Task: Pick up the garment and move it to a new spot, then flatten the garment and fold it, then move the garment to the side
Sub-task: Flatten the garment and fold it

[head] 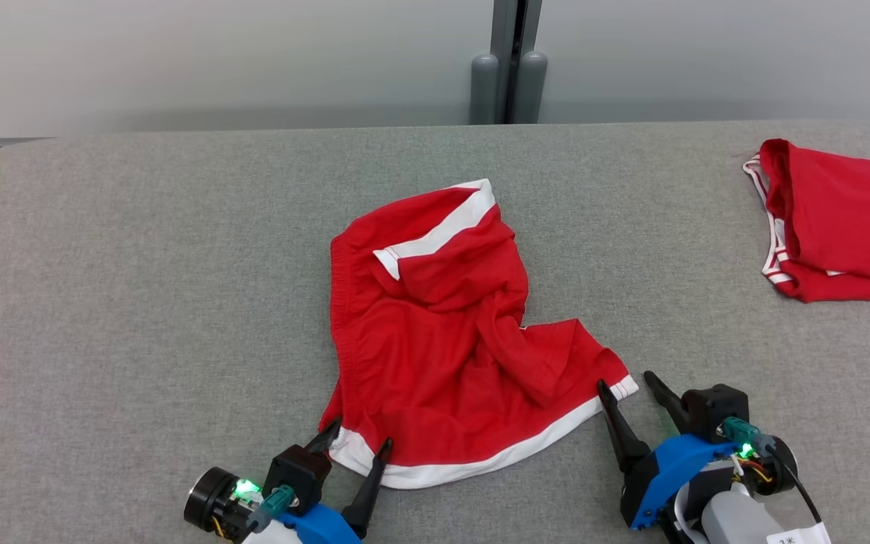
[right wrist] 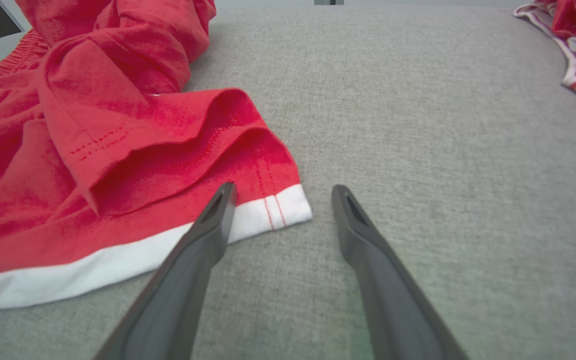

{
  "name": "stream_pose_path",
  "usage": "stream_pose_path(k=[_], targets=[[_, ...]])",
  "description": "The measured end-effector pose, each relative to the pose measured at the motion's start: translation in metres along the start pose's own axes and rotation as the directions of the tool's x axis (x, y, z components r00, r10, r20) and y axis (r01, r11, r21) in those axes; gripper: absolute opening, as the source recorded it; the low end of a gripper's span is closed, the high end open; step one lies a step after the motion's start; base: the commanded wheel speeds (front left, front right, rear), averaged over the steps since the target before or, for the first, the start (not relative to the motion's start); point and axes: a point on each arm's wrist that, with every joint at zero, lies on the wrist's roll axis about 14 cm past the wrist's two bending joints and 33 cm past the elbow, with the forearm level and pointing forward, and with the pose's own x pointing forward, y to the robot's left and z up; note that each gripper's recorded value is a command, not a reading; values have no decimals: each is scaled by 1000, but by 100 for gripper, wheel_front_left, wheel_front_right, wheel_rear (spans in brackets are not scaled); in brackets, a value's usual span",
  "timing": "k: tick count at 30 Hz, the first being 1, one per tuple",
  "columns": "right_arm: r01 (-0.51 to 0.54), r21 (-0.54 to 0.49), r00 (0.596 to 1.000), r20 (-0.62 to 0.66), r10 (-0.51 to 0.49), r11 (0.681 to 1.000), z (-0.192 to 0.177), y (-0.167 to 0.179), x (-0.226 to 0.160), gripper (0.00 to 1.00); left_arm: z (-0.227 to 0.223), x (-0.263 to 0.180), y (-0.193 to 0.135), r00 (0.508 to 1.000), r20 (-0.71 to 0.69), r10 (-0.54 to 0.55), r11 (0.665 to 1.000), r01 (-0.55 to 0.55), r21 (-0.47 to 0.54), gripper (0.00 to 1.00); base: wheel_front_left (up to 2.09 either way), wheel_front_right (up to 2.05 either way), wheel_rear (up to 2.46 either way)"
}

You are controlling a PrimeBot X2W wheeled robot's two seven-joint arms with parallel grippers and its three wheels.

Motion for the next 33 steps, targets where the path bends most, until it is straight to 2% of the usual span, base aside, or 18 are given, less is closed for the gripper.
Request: stream_pose_path(k=[7, 9, 10, 11, 12, 13, 14, 22, 27, 33], targets=[[-10, -3, 999, -46, 10, 1000, -9, 3, 4, 100, -10, -3, -1, 999, -52, -14, 1000, 14, -15, 100, 0, 0, 0], [-15, -4, 999, -53, 15, 1000, -9, 4, 7, 100, -14, -4, -5, 997, -71, -24, 999, 23, -23, 93, 0, 0, 0], [-19, -2, 998, -62, 19, 1000, -11, 5, 7, 96, -15, -5, -5, 997, -75, -29, 999, 27, -25, 84, 0, 0, 0], [-23, 3, 997, -72, 23, 1000, -14, 7, 6, 71, -15, -5, -6, 996, -82, -34, 999, 32, -28, 53, 0, 0, 0], [-30, 10, 997, -78, 31, 999, -15, 9, 7, 34, -16, -5, -6, 996, -84, -35, 999, 33, -31, 41, 0, 0, 0], [-36, 31, 996, -78, 38, 999, -15, 12, 7, 0, -16, -6, -6, 996, -87, -37, 999, 34, -33, 8, 0, 0, 0], [-46, 50, 996, -80, 50, 998, -16, 16, 7, 0, -17, -6, -6, 995, -89, -41, 999, 38, -30, 0, 0, 0, 0], [-125, 111, 992, -18, 128, 986, 2, 46, 10, 0, 18, 1, -7, 998, 44, -38, 992, 43, -120, 0, 0, 0, 0], [-142, 145, 984, 129, 123, 979, 51, 41, 17, 0, 65, 8, 4, 980, 198, -8, 985, 42, -169, 0, 0, 0, 0], [-173, 176, 950, 289, 117, 969, 111, 32, 27, 0, 132, 20, 25, 930, 366, 27, 977, 54, -208, 0, 0, 0, 0]])
